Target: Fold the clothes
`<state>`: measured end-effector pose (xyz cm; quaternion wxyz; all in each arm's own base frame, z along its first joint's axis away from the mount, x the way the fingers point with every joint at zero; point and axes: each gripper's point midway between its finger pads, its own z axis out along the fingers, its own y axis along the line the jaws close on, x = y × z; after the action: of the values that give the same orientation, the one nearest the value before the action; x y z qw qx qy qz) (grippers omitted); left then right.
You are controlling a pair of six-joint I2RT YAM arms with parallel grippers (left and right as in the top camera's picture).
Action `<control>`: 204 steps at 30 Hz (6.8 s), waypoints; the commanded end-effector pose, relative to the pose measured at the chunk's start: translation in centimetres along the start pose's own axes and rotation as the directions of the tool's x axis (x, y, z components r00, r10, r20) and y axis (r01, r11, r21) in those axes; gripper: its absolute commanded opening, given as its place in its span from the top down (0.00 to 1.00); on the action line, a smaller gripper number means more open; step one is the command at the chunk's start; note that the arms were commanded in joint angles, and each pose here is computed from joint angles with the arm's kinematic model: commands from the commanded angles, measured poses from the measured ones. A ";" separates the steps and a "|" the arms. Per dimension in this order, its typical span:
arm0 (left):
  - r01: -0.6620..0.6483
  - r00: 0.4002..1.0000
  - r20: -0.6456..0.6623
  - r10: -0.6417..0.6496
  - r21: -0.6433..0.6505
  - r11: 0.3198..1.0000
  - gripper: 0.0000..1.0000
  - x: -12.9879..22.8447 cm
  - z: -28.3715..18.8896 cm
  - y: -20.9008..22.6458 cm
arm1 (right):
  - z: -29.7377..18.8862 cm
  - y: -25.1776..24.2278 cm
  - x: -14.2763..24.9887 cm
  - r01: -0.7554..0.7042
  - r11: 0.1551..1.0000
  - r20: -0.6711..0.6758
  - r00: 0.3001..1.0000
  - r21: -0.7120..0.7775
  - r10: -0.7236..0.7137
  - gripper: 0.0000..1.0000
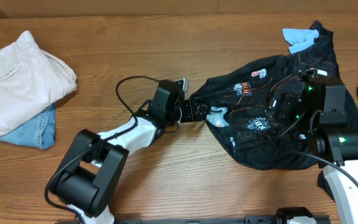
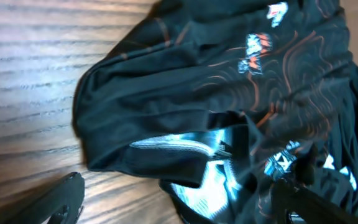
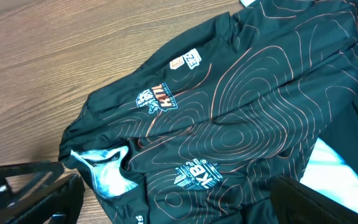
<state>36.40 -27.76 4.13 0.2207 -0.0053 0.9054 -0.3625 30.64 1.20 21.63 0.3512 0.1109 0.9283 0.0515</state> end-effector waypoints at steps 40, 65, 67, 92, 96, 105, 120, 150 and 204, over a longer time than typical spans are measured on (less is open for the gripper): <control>0.082 0.808 0.577 0.116 -0.306 0.948 0.96 -20.7 -20.5 11.6 | -0.7 -0.6 -0.2 -0.005 0.999 0.009 1.000 0.034 0.005 0.00; 0.396 0.879 -0.043 -0.476 -0.494 0.775 0.23 0.5 -16.2 13.7 | -0.7 -0.9 0.6 -0.003 0.999 -0.023 1.000 0.043 0.004 0.00; 0.416 0.866 -0.035 -0.498 -0.500 0.759 0.32 1.0 -16.0 13.8 | -0.7 -0.9 0.6 -0.003 0.999 -0.023 1.000 0.043 0.004 0.00; 0.506 0.815 0.028 -0.578 -0.519 0.689 0.41 3.3 -12.8 17.5 | -0.7 -0.8 0.6 -0.004 0.999 -0.024 1.000 0.042 0.005 0.00; 0.505 0.815 0.019 -0.580 -0.515 0.693 0.41 3.4 -11.8 17.7 | -0.7 -0.9 0.6 -0.004 0.999 -0.024 1.000 0.043 0.005 0.00; 0.459 0.820 -0.045 -0.571 -0.542 0.704 0.53 5.3 -9.8 17.5 | -0.7 -0.9 0.7 -0.004 0.999 -0.028 1.000 0.044 0.005 0.00; 0.428 0.807 -0.047 -0.588 -0.640 0.639 0.75 7.0 -11.3 18.8 | -0.7 -0.9 0.7 -0.004 0.999 -0.028 1.000 0.044 0.005 0.00; 0.401 0.854 0.029 -0.519 -0.672 0.623 0.96 5.3 -11.5 20.4 | -0.7 -1.0 1.0 -0.003 0.999 -0.039 0.999 0.047 0.005 0.00; 0.513 0.856 0.391 -0.338 -0.727 0.456 0.96 -0.6 -34.8 20.1 | 23.1 3.5 6.2 -0.035 0.979 -0.297 0.954 -0.203 -0.027 0.21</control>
<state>25.72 9.43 13.10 0.1744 -0.3755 0.9094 0.0403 42.18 6.21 1.54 0.2223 0.0708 0.9598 0.1562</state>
